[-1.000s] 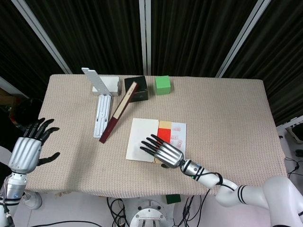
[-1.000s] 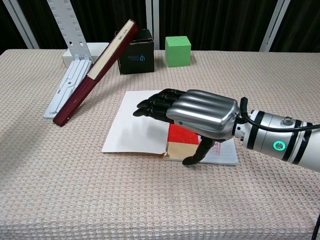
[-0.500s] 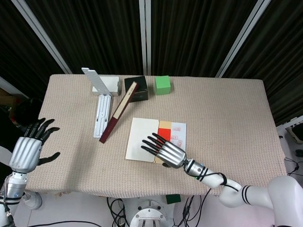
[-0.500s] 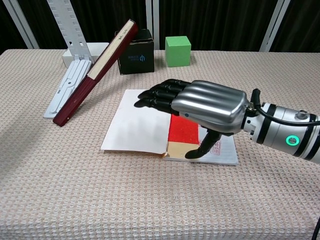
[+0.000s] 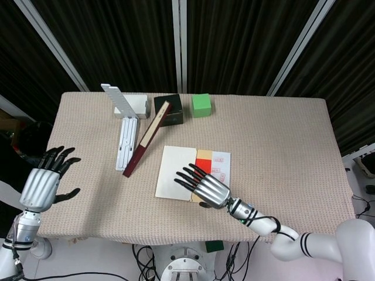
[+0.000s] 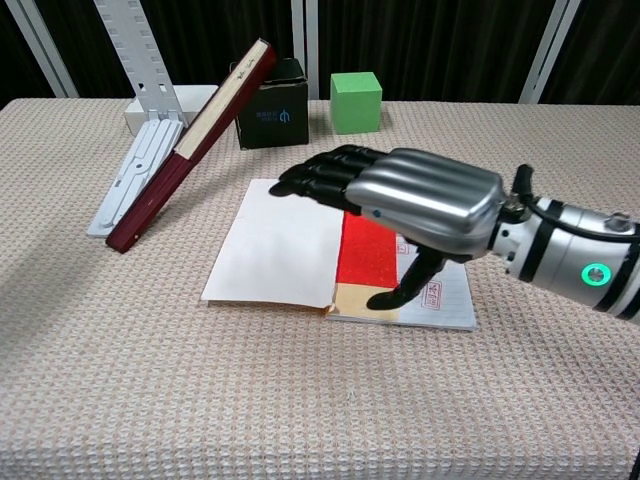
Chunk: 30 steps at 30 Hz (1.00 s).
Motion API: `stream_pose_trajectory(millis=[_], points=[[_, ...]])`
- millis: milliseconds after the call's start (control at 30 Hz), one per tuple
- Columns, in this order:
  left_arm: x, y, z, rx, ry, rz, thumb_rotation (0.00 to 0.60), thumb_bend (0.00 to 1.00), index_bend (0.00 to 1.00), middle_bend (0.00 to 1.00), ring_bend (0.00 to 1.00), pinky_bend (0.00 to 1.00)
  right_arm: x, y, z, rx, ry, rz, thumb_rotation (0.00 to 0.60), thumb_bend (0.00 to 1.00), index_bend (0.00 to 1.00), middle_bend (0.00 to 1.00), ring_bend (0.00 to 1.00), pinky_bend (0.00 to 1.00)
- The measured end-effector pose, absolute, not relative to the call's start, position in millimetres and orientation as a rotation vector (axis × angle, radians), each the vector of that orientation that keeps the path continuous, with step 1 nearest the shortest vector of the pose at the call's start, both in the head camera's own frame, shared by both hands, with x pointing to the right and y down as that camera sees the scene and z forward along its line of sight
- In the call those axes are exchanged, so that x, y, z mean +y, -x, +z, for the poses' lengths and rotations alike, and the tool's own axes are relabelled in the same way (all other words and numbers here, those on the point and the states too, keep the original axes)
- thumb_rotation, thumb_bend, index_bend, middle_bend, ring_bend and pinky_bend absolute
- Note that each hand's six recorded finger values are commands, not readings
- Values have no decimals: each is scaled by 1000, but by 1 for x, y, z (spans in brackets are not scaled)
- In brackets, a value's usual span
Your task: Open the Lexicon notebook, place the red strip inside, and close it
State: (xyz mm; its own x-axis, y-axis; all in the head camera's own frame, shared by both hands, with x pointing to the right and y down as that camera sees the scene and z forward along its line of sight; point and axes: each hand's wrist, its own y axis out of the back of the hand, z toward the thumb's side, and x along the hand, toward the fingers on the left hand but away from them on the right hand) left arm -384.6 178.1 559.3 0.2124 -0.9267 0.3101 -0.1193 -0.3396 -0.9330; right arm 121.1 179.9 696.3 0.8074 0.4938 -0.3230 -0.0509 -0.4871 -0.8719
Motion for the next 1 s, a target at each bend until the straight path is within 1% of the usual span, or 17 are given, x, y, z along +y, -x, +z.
stream_pose_trajectory(millis=[200, 267, 400, 500, 700, 1000], points=[[181, 385, 556, 1000, 1651, -1224, 600, 31, 270, 134, 82, 121, 193, -73, 711, -297, 2013, 646, 600, 170, 0, 0, 0, 0], [183, 387, 555, 1005, 1650, -1226, 600, 32, 270, 134, 82, 121, 193, -65, 715, -291, 2004, 647, 600, 184, 0, 0, 0, 0], [184, 389, 554, 1010, 1648, -1227, 600, 31, 270, 134, 82, 121, 192, -50, 724, -279, 1972, 660, 600, 275, 0, 0, 0, 0], [185, 390, 553, 1010, 1647, -1228, 600, 31, 270, 134, 82, 121, 190, -45, 729, -273, 1948, 676, 600, 303, 0, 0, 0, 0], [185, 392, 552, 1014, 1646, -1226, 600, 31, 270, 134, 82, 120, 190, -38, 739, -260, 1955, 710, 600, 304, 0, 0, 0, 0], [187, 394, 554, 1018, 1649, -1228, 600, 31, 270, 134, 82, 121, 191, -37, 745, -256, 1944, 721, 600, 305, 0, 0, 0, 0]])
